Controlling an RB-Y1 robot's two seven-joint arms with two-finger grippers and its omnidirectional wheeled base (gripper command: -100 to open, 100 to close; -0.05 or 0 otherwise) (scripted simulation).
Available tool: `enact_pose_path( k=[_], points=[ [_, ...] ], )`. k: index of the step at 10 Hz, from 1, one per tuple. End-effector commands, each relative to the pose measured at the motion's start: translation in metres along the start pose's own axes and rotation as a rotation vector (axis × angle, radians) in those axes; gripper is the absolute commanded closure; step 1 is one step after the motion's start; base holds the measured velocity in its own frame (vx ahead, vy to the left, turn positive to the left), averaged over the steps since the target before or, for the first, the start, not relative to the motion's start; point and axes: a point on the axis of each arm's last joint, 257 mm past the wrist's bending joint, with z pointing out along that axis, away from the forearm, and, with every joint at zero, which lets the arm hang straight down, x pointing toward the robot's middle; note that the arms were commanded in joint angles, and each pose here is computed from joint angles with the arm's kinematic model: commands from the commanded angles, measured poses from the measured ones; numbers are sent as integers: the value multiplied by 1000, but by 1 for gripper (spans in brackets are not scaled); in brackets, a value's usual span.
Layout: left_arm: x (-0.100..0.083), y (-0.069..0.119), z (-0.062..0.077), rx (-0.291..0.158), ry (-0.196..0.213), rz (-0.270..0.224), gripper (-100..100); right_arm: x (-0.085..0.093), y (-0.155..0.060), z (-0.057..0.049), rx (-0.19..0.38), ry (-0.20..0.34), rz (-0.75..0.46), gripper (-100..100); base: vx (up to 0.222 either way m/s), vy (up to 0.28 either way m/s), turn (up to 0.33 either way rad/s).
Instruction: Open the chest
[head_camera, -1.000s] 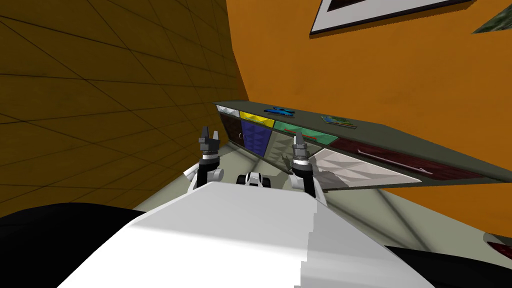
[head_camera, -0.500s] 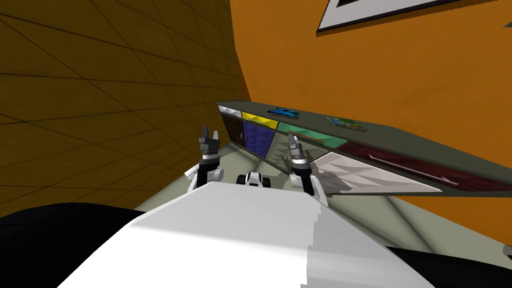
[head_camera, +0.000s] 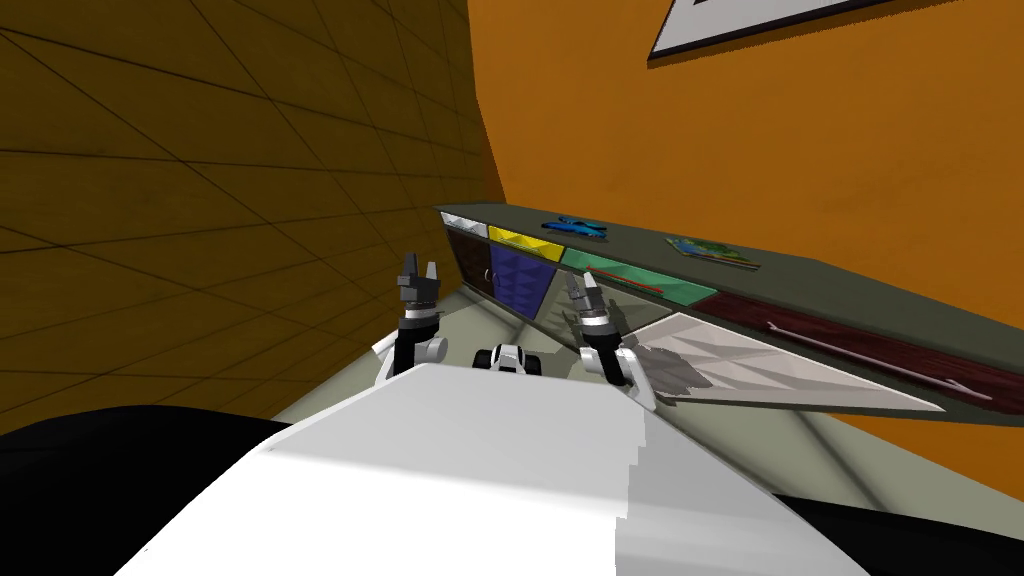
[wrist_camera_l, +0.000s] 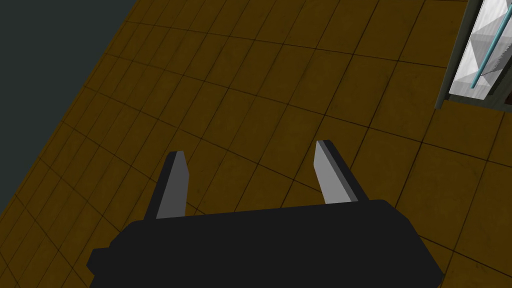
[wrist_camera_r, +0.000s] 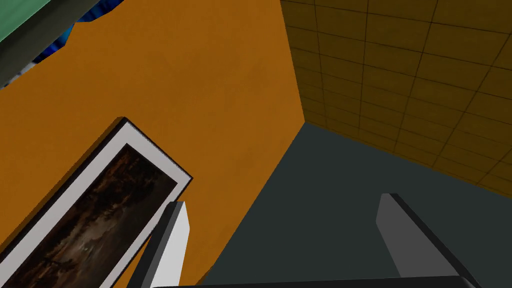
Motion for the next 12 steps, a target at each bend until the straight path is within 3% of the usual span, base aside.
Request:
enact_pose_path(
  k=[1,12],
  points=[
    [0,0,0,0,0,0,0,9,-4,2,-6,40,-144,-100,47,27,34],
    [0,0,0,0,0,0,0,53,-42,1,-47,217,-754,-100,63,42,37]
  ],
)
